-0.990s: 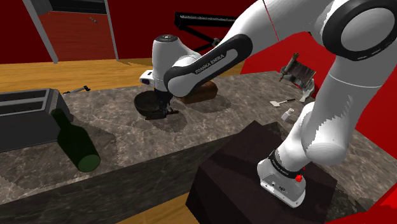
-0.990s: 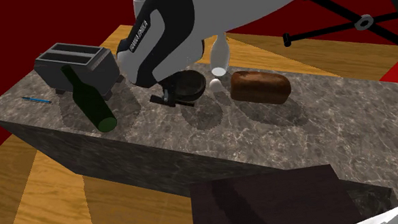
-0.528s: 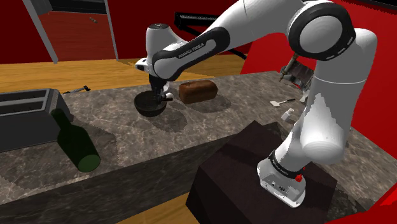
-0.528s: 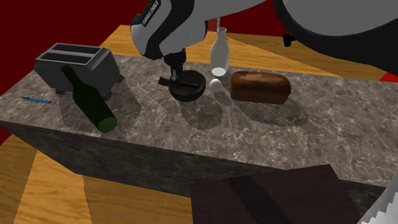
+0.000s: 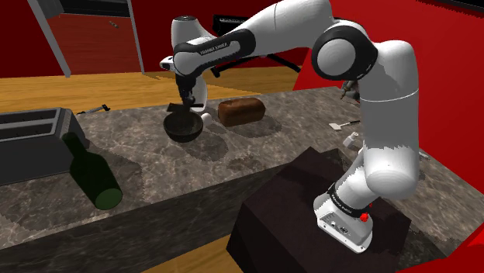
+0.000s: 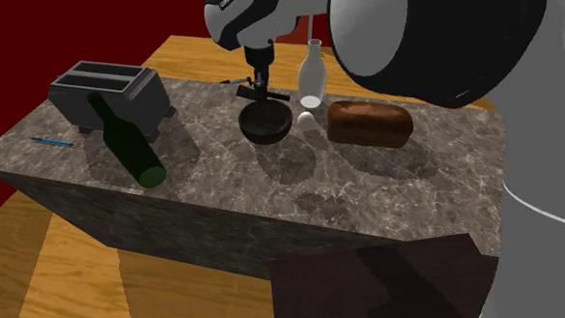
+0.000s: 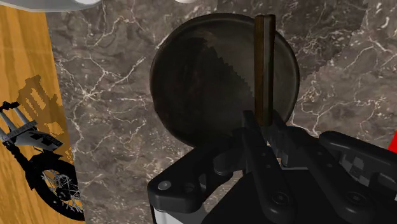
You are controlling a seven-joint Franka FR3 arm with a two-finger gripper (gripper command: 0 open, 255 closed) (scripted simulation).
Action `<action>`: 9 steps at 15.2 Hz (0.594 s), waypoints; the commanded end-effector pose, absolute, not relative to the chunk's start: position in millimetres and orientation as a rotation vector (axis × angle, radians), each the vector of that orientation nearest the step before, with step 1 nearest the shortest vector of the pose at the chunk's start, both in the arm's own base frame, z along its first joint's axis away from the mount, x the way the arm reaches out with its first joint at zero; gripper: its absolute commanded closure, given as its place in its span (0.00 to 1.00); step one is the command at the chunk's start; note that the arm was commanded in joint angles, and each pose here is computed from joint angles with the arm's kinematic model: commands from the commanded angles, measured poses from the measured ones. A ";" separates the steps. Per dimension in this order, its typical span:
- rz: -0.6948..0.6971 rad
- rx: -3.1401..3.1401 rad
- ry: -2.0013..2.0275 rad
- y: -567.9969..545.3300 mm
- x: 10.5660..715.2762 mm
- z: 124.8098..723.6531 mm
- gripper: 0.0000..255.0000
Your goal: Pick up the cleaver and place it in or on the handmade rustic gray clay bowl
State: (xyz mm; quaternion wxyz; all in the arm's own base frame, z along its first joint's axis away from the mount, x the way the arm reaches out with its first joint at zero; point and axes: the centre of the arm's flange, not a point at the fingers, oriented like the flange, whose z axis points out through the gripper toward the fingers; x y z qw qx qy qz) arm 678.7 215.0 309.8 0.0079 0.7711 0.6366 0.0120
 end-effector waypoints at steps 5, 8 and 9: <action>0.036 2.410 1.991 204.4 705.4 288.5 1.00; 0.036 2.410 1.991 204.4 705.4 272.7 1.00; 0.036 2.410 1.991 204.4 705.5 267.4 1.00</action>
